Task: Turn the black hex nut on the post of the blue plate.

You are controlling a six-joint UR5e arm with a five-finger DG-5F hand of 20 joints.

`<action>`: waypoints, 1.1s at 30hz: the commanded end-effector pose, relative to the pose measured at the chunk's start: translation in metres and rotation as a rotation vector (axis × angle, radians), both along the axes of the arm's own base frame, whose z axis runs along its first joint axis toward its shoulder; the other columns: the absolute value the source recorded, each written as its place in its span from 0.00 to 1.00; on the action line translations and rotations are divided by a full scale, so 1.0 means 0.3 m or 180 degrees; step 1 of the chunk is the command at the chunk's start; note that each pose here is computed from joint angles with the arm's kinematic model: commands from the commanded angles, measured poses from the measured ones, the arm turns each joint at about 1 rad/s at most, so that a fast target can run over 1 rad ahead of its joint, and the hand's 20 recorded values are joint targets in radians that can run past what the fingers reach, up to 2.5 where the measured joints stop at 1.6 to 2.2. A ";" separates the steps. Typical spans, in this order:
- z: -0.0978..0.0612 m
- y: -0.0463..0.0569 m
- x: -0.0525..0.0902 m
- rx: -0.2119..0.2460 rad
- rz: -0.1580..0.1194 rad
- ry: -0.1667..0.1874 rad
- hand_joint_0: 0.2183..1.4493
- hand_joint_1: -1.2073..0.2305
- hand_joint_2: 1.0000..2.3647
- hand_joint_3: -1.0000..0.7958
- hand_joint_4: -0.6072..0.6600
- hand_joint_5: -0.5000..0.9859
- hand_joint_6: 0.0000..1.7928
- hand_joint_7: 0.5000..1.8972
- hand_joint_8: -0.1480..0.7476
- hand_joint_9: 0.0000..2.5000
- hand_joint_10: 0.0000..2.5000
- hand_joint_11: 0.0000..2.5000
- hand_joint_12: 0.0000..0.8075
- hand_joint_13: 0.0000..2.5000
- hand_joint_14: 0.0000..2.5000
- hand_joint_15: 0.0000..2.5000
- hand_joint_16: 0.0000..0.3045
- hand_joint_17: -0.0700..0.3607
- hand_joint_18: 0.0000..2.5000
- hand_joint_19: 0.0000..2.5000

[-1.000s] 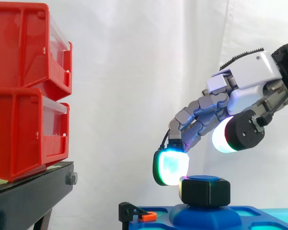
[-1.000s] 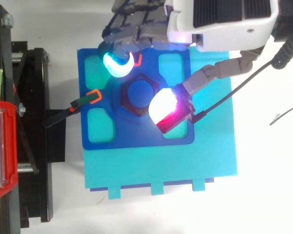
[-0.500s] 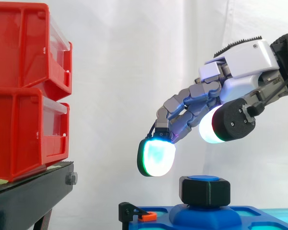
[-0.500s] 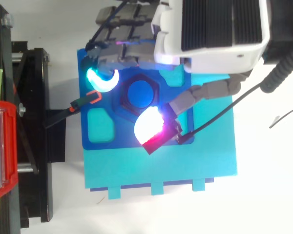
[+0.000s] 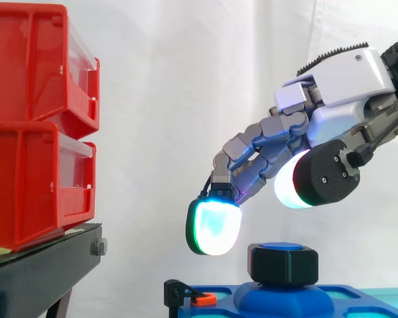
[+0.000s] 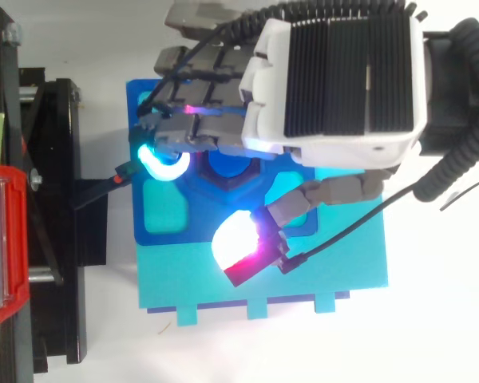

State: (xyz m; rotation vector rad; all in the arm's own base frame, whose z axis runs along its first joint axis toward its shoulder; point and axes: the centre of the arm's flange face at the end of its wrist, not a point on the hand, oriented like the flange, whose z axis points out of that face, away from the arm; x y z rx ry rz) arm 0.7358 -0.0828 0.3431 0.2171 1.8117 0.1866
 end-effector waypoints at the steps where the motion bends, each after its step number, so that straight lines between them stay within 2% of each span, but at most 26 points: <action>1: -0.010 0.016 -0.003 -0.0010 -0.0013 0.0037 0.20 0.55 0.00 0.28 0.61 0.21 0.28 0.22 0.44 0.19 0.00 0.00 0.45 0.13 0.00 0.01 0.19 0.47 0.04 0.02; 8: -0.037 0.030 -0.009 -0.0009 0.0006 0.0081 0.20 0.55 0.00 0.28 0.61 0.21 0.28 0.22 0.44 0.19 0.00 0.00 0.45 0.13 0.00 0.01 0.19 0.47 0.04 0.02; 17: -0.035 0.034 -0.012 -0.0009 0.0015 0.0091 0.20 0.55 0.00 0.28 0.61 0.21 0.28 0.22 0.44 0.19 0.00 0.00 0.45 0.13 0.00 0.01 0.19 0.47 0.04 0.02; 33: -0.042 -0.007 -0.022 -0.0011 -0.0003 0.0145 0.20 0.55 0.00 0.28 0.61 0.21 0.28 0.22 0.44 0.20 0.00 0.00 0.45 0.13 0.00 0.01 0.19 0.47 0.04 0.02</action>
